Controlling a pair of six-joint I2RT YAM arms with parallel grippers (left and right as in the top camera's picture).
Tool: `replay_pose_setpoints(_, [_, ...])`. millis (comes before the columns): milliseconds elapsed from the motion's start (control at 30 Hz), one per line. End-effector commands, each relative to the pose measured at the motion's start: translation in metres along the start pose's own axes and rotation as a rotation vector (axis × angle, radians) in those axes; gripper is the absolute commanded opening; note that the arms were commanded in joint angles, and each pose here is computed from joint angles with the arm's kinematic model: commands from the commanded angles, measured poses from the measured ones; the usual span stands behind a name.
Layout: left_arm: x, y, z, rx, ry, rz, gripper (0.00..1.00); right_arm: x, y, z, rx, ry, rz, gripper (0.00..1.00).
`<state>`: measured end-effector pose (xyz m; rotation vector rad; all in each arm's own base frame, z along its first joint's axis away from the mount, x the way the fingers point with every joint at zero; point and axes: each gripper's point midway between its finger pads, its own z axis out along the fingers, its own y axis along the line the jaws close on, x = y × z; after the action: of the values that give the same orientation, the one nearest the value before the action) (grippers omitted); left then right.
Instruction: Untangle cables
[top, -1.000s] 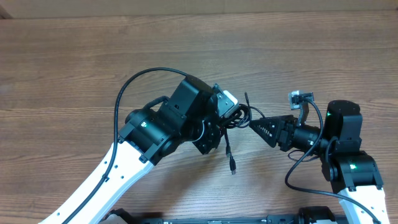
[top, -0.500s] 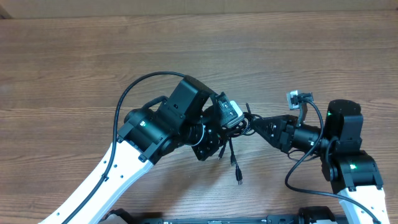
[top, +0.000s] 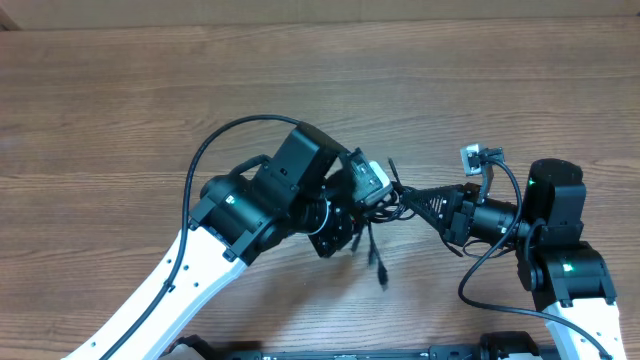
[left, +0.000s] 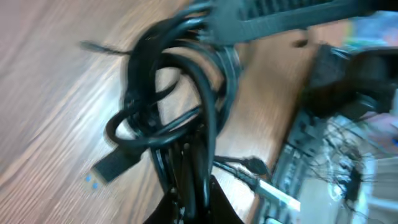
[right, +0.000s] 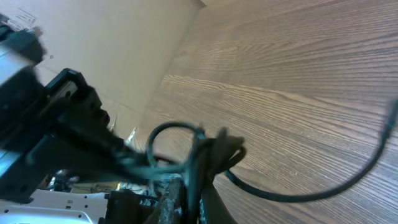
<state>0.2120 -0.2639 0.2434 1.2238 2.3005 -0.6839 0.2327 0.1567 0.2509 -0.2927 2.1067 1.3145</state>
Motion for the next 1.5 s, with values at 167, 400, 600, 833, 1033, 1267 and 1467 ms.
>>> replay_pose_setpoints(167, [0.001, 0.060, -0.020, -0.377, -0.023, -0.223, 0.04, 0.001, 0.032, -0.005, -0.147, 0.026, -0.105, 0.04])
replay_pose_setpoints(400, [0.001, 0.060, -0.020, -0.375, -0.015, -0.186, 0.04, 0.000, -0.003, -0.004, 0.050, 0.001, -0.052, 0.58])
replay_pose_setpoints(600, [-0.003, 0.026, -0.010, -0.171, 0.011, 0.173, 0.05, -0.001, -0.024, -0.006, 0.166, -0.023, 0.045, 1.00])
replay_pose_setpoints(833, [-0.013, 0.006, -0.004, -0.140, 0.008, 0.679, 0.04, -0.012, -0.020, -0.006, 0.148, -0.073, 0.209, 1.00])
replay_pose_setpoints(1033, [-0.034, 0.009, -0.006, -0.196, -0.049, 0.858, 0.04, -0.012, -0.009, -0.004, 0.086, -0.058, 0.221, 1.00])
replay_pose_setpoints(1267, [-0.076, 0.017, -0.016, -0.318, -0.187, 0.888, 0.04, -0.013, 0.002, -0.004, 0.027, -0.044, 0.198, 0.64])
replay_pose_setpoints(1467, [-0.075, 0.012, -0.015, -0.284, -0.203, 0.847, 0.04, -0.013, 0.002, -0.004, 0.028, -0.045, 0.182, 0.13])
